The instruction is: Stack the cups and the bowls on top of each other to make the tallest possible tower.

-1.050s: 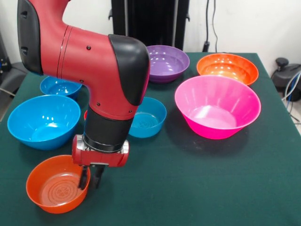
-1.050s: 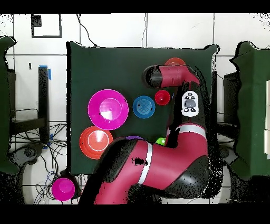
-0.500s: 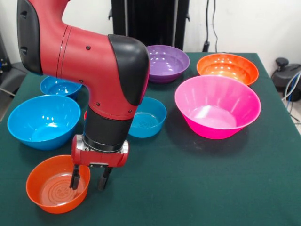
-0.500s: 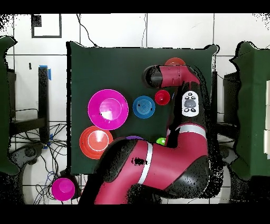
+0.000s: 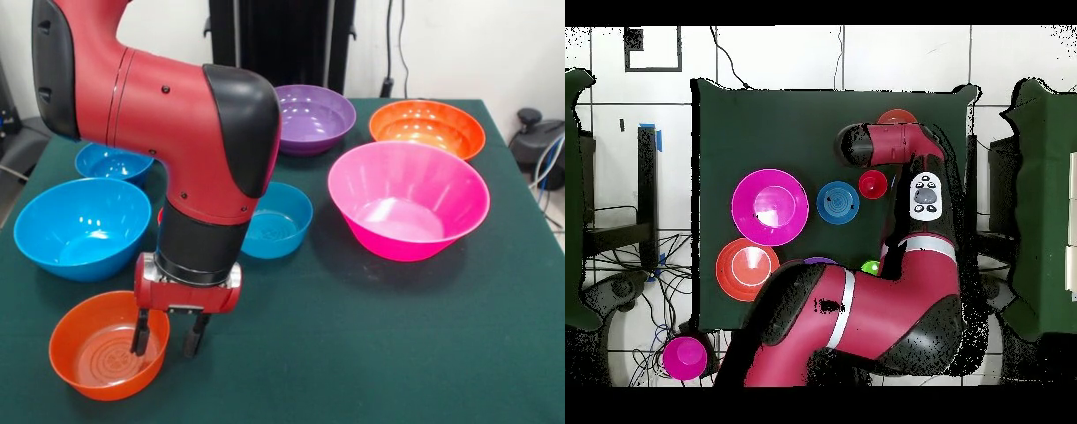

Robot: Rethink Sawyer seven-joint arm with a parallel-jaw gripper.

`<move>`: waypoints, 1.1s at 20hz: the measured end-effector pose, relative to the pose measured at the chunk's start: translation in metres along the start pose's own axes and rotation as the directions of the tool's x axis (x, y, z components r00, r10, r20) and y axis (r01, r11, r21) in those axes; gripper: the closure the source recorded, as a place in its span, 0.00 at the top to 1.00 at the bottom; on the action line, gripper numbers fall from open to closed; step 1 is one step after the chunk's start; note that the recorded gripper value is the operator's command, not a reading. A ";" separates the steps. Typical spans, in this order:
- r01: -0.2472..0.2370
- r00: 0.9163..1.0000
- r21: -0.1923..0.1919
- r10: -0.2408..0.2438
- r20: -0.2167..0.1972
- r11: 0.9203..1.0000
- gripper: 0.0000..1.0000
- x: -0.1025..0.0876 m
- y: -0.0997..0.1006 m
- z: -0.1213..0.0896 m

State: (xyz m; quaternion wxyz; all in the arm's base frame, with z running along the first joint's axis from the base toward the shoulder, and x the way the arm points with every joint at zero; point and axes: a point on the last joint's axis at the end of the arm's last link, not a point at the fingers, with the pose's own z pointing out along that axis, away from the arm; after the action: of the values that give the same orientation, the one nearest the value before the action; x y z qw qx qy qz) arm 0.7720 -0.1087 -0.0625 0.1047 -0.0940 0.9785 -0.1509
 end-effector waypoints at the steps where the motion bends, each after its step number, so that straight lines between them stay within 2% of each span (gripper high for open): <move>1: 0.000 1.000 0.000 0.000 0.001 1.000 1.00 0.000 0.000 0.000; 6: -0.004 1.000 0.007 0.003 0.009 1.000 1.00 -0.007 -0.006 -0.010; 11: -0.019 1.000 0.017 0.018 0.017 1.000 1.00 -0.022 -0.022 -0.041; 18: -0.054 0.997 0.020 0.053 0.050 0.998 1.00 -0.047 -0.040 -0.089; 19: -0.068 0.996 0.013 0.067 0.053 0.998 1.00 -0.052 -0.044 -0.103; 21: -0.075 0.996 0.007 0.075 0.051 0.997 1.00 -0.054 -0.045 -0.110; 22: -0.096 0.994 -0.015 0.097 0.042 0.995 1.00 -0.057 -0.045 -0.123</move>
State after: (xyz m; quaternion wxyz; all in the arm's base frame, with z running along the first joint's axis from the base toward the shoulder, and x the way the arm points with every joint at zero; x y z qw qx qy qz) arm 0.8050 -0.1051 0.0766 0.1321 -0.0505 0.9804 -0.1374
